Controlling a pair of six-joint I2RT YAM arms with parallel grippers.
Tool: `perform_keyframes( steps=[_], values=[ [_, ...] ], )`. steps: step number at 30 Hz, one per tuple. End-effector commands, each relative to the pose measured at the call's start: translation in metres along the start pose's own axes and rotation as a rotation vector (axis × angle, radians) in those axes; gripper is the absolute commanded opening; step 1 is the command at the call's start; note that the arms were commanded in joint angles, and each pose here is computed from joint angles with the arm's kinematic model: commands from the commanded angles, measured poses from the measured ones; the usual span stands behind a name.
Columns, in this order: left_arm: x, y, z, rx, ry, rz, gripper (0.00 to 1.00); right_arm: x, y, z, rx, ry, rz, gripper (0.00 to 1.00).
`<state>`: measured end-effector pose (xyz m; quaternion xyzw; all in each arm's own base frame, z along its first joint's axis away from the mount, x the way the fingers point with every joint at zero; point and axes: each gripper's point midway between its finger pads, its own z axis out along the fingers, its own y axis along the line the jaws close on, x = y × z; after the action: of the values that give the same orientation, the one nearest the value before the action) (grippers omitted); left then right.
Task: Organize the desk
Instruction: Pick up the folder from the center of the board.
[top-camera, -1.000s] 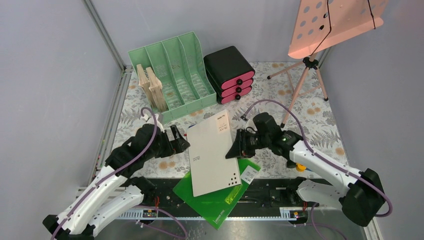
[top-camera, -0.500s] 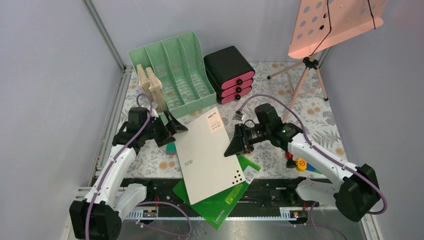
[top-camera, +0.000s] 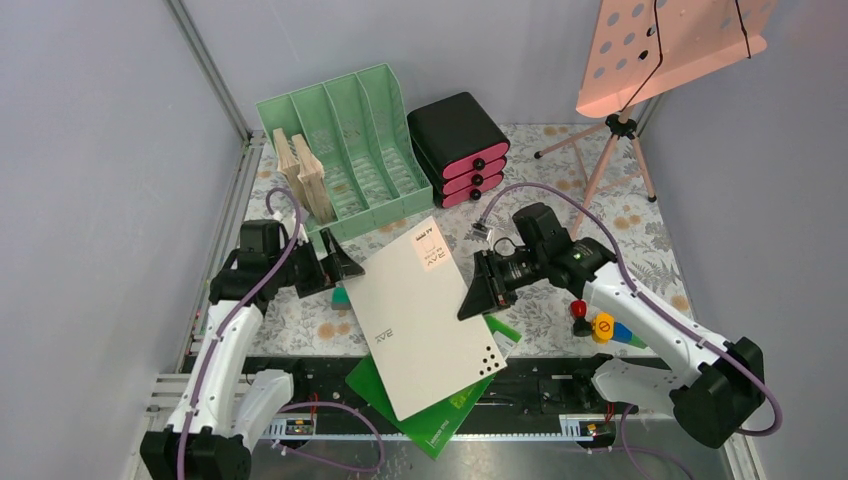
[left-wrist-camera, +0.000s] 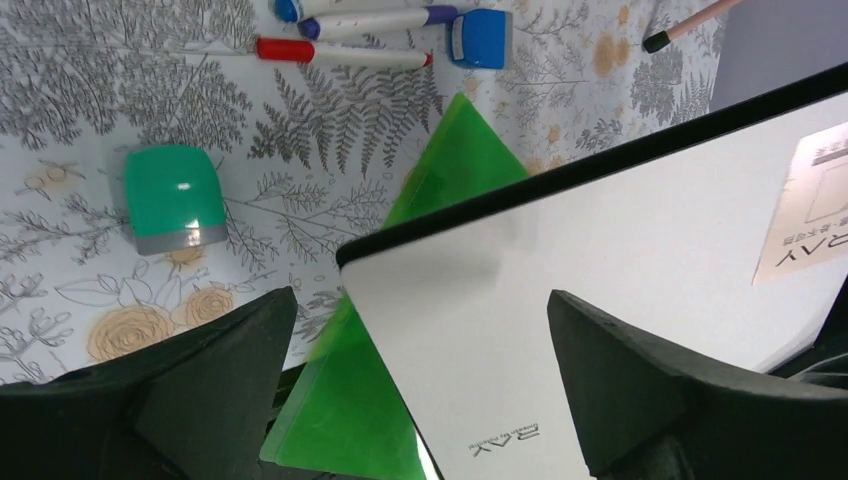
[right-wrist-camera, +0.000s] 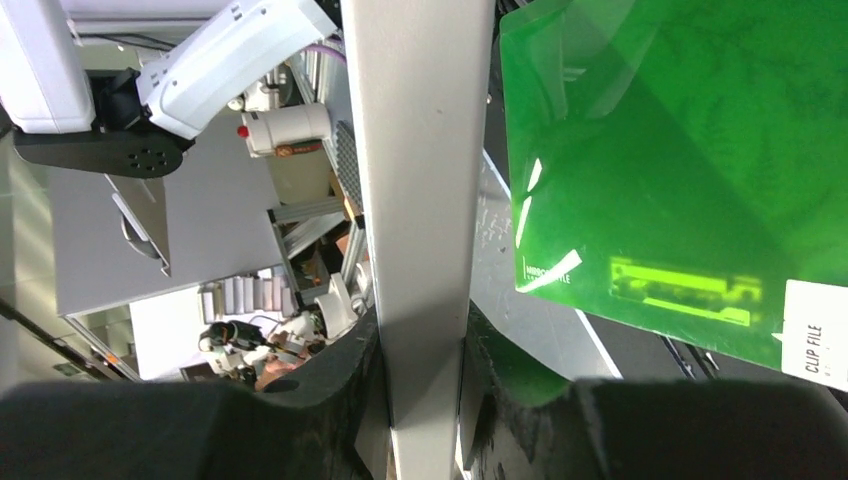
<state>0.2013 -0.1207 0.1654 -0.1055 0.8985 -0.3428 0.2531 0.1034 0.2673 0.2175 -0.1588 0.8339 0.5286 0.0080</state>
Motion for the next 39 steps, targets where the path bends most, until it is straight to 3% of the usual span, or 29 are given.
perform_keyframes(
  steps=[1,9,17,22,33,39],
  values=[
    [-0.008,-0.011,-0.018,0.016,-0.043,0.152,0.99,0.018,0.019,-0.017,-0.039,0.055,-0.104,0.0],
    [0.028,-0.043,-0.017,0.314,0.112,0.197,0.99,0.039,0.03,-0.024,-0.116,0.096,-0.108,0.0],
    [0.038,-0.061,-0.02,0.477,0.166,0.16,0.99,0.045,0.04,-0.028,-0.174,0.115,-0.101,0.0],
    [0.047,-0.069,-0.026,0.56,0.21,0.146,0.97,0.042,0.031,-0.025,-0.124,0.095,-0.086,0.0],
    [0.062,-0.075,-0.039,0.628,0.226,0.156,0.62,0.022,0.007,-0.024,0.049,-0.022,-0.105,0.0],
    [0.064,-0.077,-0.043,0.64,0.221,0.165,0.59,0.022,-0.022,-0.027,0.191,-0.005,-0.039,0.0]
  ],
)
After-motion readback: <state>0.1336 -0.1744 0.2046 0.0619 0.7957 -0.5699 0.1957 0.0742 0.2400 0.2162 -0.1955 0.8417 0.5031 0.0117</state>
